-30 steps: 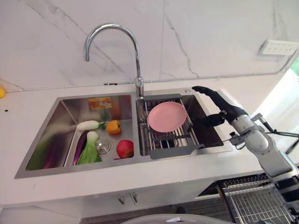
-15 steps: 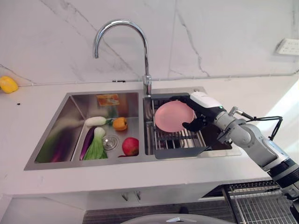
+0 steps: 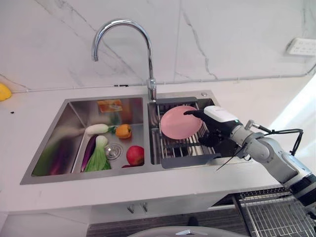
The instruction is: Place the dishes in the dishwasher.
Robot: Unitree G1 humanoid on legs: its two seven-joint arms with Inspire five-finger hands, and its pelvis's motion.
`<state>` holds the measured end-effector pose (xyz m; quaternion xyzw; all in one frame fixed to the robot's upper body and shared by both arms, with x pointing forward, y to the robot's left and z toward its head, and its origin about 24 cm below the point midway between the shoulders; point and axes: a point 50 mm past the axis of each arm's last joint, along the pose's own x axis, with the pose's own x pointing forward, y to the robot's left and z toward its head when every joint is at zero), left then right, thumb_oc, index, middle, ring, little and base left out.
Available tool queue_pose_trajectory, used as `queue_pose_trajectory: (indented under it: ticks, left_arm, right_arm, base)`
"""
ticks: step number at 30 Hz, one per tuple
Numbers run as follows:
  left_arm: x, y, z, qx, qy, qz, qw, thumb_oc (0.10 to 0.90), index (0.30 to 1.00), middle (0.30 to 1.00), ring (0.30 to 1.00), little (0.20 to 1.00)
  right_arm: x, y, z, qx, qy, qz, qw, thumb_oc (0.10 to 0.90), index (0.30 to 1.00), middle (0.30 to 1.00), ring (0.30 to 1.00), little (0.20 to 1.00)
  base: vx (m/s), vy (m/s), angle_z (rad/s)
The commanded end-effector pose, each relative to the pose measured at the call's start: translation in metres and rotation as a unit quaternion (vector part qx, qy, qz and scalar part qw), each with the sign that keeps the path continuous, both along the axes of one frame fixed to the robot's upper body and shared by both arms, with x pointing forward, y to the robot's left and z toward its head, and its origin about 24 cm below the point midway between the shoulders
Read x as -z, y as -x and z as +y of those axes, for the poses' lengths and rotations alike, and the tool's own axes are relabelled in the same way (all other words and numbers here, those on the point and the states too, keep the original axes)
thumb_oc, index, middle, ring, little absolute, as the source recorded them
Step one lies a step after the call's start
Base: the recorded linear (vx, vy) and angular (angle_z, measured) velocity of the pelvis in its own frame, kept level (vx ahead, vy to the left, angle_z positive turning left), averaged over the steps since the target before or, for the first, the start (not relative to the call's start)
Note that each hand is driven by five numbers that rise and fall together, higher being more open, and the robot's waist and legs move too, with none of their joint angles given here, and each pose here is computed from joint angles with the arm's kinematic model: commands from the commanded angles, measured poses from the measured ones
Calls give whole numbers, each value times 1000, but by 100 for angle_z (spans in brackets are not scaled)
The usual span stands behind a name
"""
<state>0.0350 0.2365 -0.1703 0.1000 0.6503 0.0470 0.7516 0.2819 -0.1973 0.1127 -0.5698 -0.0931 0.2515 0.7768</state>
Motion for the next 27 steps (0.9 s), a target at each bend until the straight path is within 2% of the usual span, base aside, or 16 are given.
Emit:
queue_pose_trajectory:
  ticks: [1, 11, 18, 27]
  left_arm:
    - [-4, -21, 7, 43, -5, -14, 999, 800, 900, 900, 900, 900]
    - [-4, -15, 10, 55, -13, -4, 998, 800, 900, 900, 900, 900]
    - [-3, -10, 10, 69, -18, 7, 997, 800, 900, 900, 900, 900]
    - [-2, -18, 4, 42, -16, -11, 999, 800, 900, 900, 900, 900]
  right_arm:
    - [-40, -8, 4, -15, -8, -101, 995, 800, 900, 900, 900, 900]
    - [-22, -17, -1, 5, 42, -84, 996, 800, 900, 900, 900, 900]
    - [-4, -33, 2, 8, 137, -92, 986, 800, 900, 900, 900, 900]
    - [24, -46, 24, 49, 107, -95, 988, 800, 900, 900, 900, 900]
  base:
    - [0, 0, 0]
    - [0, 0, 0]
    - [0, 0, 0]
    - [13, -3, 4]
